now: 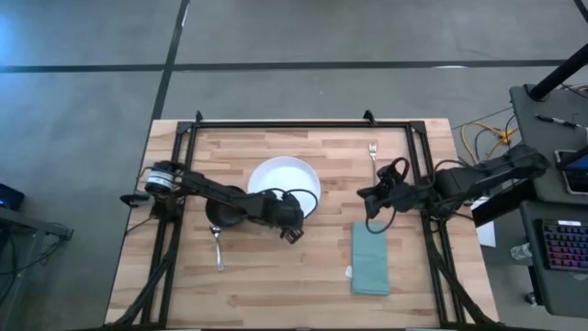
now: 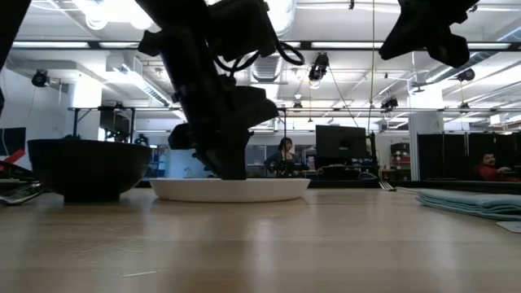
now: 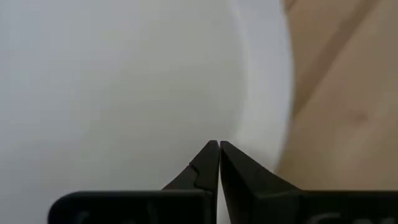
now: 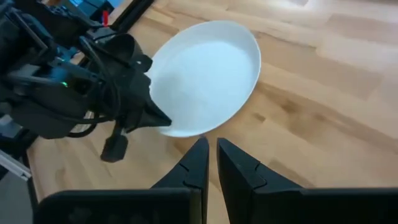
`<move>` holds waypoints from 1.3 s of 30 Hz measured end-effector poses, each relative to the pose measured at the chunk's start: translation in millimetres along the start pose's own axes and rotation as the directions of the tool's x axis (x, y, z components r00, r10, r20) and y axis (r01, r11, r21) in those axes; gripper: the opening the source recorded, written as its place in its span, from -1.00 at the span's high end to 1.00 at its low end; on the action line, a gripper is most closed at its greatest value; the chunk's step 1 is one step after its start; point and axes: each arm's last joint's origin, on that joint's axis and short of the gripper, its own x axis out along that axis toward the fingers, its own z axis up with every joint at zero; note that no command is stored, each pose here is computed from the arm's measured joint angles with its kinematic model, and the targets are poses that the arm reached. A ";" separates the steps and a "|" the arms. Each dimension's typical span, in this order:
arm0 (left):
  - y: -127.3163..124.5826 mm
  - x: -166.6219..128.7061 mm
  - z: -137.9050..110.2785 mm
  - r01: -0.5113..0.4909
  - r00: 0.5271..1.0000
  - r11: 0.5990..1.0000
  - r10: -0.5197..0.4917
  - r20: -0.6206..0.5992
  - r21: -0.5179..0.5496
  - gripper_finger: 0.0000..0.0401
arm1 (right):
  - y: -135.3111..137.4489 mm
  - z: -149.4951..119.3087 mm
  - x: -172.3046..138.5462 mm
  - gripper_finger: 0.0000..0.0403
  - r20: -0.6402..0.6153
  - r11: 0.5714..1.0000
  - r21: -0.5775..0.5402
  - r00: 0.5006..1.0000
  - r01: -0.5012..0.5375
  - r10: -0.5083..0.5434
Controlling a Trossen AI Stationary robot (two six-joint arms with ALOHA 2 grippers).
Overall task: Set table place
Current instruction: Move the white plate to the center of the table
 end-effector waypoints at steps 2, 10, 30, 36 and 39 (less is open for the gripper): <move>0.0 3.7 -0.5 -0.002 1.000 1.000 0.002 -0.001 0.024 1.00 | 3.2 -4.3 2.2 0.87 -0.007 1.000 0.008 1.000 0.000 0.000; -12.9 19.4 2.2 0.135 0.991 0.991 -0.135 0.017 0.017 1.00 | 9.5 -16.5 10.6 0.87 -0.045 1.000 0.010 0.999 0.018 -0.017; -67.5 0.0 -39.0 0.307 0.950 0.952 -0.306 -0.056 0.001 1.00 | 11.6 -19.7 11.7 0.87 -0.058 0.998 0.062 0.998 0.015 -0.012; -81.6 -6.9 -51.4 0.363 0.931 0.932 -0.362 -0.046 0.001 1.00 | 16.1 -23.7 8.7 0.87 -0.065 0.998 0.065 0.998 -0.021 0.025; -85.0 -9.5 -53.8 0.366 0.930 0.931 -0.366 -0.041 -0.003 1.00 | 17.4 -26.5 8.6 0.87 -0.073 0.997 0.076 0.997 -0.022 0.028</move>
